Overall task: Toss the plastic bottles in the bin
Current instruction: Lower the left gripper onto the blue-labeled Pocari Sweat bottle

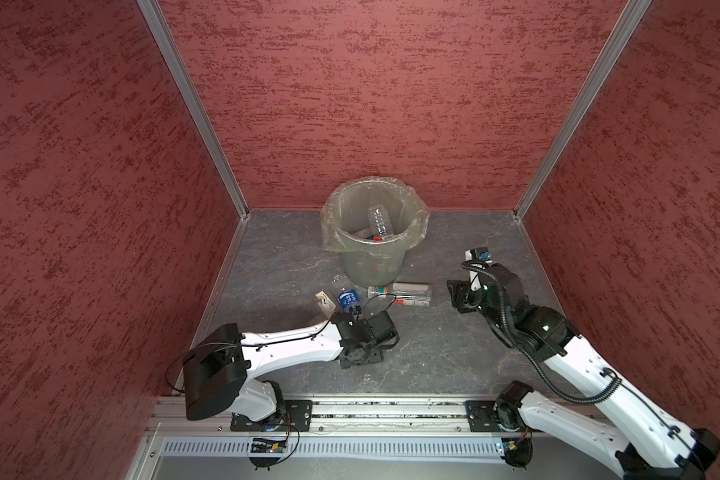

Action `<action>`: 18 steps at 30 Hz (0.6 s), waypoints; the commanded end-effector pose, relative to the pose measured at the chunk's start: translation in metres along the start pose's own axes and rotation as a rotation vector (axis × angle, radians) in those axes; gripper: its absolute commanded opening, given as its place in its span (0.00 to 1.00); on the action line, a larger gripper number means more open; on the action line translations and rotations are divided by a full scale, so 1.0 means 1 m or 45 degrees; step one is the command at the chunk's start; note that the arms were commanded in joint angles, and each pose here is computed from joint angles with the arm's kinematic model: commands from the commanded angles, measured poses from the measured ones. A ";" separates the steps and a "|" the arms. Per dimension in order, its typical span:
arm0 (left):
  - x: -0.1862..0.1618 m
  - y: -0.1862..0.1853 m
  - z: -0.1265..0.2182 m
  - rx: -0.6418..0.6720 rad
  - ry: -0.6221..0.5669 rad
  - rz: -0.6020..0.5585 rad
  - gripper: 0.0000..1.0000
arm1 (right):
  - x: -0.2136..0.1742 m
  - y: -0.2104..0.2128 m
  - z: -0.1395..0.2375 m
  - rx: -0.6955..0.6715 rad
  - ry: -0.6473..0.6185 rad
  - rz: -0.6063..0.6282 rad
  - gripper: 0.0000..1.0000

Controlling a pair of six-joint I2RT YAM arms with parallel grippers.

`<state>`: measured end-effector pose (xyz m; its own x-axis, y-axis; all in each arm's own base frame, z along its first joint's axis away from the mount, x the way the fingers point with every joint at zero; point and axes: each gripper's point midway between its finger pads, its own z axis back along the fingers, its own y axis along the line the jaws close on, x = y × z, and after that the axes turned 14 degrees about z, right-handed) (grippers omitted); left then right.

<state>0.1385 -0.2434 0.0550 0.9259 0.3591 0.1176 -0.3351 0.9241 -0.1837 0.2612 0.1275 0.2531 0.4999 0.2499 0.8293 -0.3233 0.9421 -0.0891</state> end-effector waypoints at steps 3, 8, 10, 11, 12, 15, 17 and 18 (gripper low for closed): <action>-0.009 -0.024 -0.003 -0.051 0.071 -0.080 0.70 | 0.004 0.000 0.001 0.007 -0.030 -0.027 0.65; -0.009 -0.030 -0.008 -0.046 0.095 -0.104 0.69 | 0.005 -0.001 0.004 0.005 -0.041 -0.031 0.65; -0.008 -0.033 -0.012 -0.055 0.107 -0.099 0.69 | 0.005 -0.001 0.004 0.008 -0.044 -0.032 0.65; -0.007 -0.034 -0.013 -0.060 0.113 -0.092 0.70 | 0.005 -0.001 0.004 0.010 -0.043 -0.032 0.65; -0.007 -0.036 -0.014 -0.071 0.119 -0.091 0.69 | 0.005 -0.001 0.005 0.011 -0.045 -0.034 0.65; -0.008 -0.037 -0.019 -0.069 0.136 -0.094 0.70 | 0.006 -0.002 0.006 0.004 -0.053 -0.040 0.65; -0.009 -0.037 -0.022 -0.053 0.147 -0.103 0.70 | 0.007 -0.002 0.008 0.009 -0.064 -0.043 0.65; -0.010 -0.036 -0.023 -0.049 0.154 -0.108 0.70 | 0.007 -0.002 0.009 0.012 -0.069 -0.045 0.65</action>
<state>0.1439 -0.2742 0.0373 0.9579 0.2858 0.0290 -0.2751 0.9416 -0.1941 0.2586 0.1261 0.2592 0.4826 0.2369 0.8432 -0.3235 0.9429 -0.0798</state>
